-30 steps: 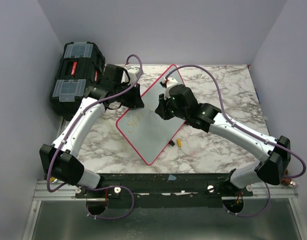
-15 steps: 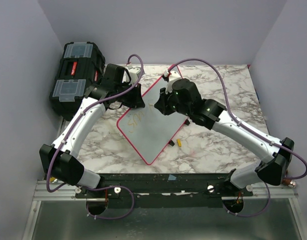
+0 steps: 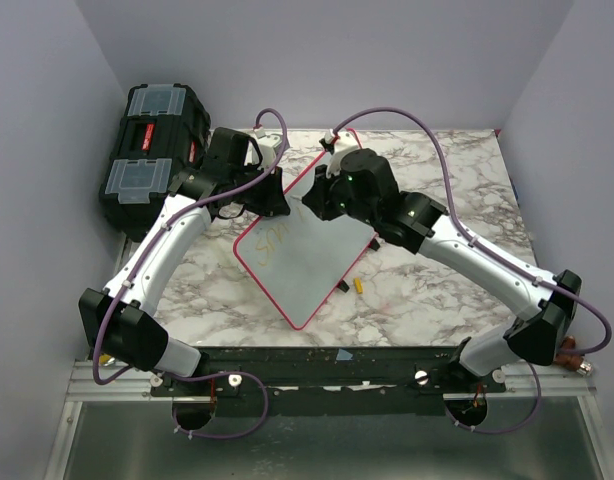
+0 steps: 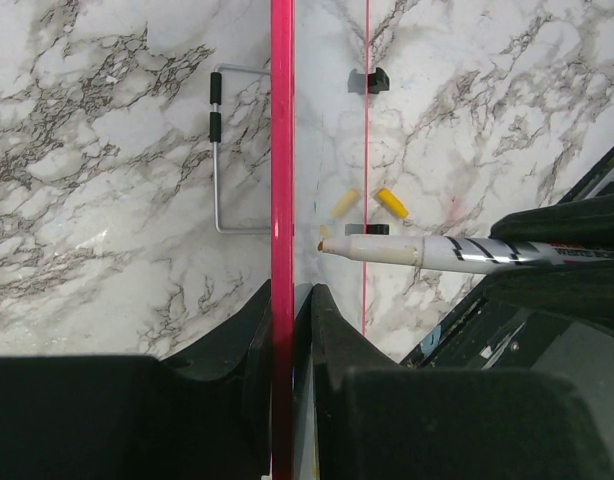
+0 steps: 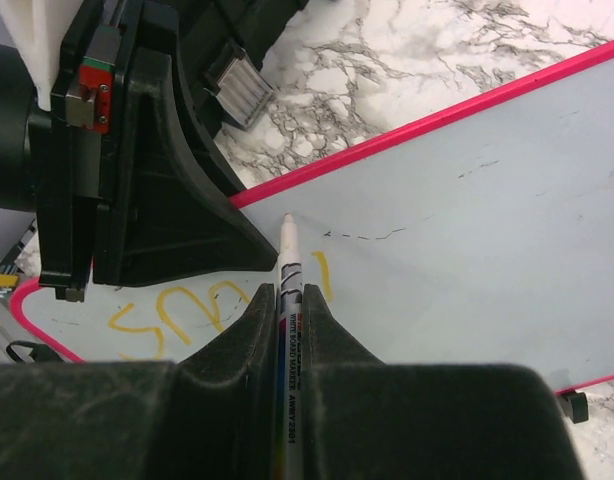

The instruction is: Write a sentence on the whiteboard

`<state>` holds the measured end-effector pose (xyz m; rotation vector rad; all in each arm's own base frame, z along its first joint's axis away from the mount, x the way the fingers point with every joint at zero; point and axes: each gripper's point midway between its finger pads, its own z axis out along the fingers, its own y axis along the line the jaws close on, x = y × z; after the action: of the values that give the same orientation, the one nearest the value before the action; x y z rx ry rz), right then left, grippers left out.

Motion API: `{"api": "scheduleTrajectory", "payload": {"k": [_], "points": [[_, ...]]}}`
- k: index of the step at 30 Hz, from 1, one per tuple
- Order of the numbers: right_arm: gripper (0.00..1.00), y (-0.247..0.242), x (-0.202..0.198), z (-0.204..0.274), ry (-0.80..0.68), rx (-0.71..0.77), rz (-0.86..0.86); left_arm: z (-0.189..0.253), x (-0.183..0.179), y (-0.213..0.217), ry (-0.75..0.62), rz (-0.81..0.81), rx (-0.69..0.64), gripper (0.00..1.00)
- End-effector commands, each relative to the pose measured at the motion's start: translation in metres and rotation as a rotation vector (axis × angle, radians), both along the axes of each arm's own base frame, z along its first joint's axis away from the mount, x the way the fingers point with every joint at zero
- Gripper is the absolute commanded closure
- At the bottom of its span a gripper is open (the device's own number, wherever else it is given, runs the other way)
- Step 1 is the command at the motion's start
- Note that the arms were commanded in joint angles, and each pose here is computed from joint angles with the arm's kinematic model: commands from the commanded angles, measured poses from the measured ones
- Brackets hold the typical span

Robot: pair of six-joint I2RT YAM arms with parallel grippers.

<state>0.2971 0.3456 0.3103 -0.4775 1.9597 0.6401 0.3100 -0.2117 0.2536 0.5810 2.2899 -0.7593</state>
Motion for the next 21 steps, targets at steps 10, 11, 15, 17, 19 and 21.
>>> {"api": "scheduleTrajectory", "payload": {"k": [10, 11, 15, 17, 19, 21], "points": [[0.99, 0.01, 0.009, -0.023, 0.017, -0.019, -0.006, 0.005, 0.01, 0.016, -0.129, 0.004, 0.09, 1.0], [0.99, 0.009, 0.009, -0.026, 0.02, -0.024, -0.01, 0.005, 0.01, 0.016, -0.13, 0.004, 0.091, 1.0], [0.99, 0.005, 0.009, -0.034, 0.03, -0.044, -0.019, 0.006, 0.009, 0.015, -0.13, 0.0, 0.085, 1.0], [0.99, 0.002, 0.009, -0.037, 0.032, -0.053, -0.029, 0.01, 0.01, 0.014, -0.137, -0.002, 0.079, 1.0], [0.99, 0.0, 0.01, -0.041, 0.035, -0.062, -0.04, 0.012, 0.01, 0.014, -0.142, 0.0, 0.079, 1.0], [0.99, -0.001, 0.01, -0.042, 0.039, -0.065, -0.047, 0.013, 0.011, 0.015, -0.147, 0.003, 0.082, 1.0]]}}
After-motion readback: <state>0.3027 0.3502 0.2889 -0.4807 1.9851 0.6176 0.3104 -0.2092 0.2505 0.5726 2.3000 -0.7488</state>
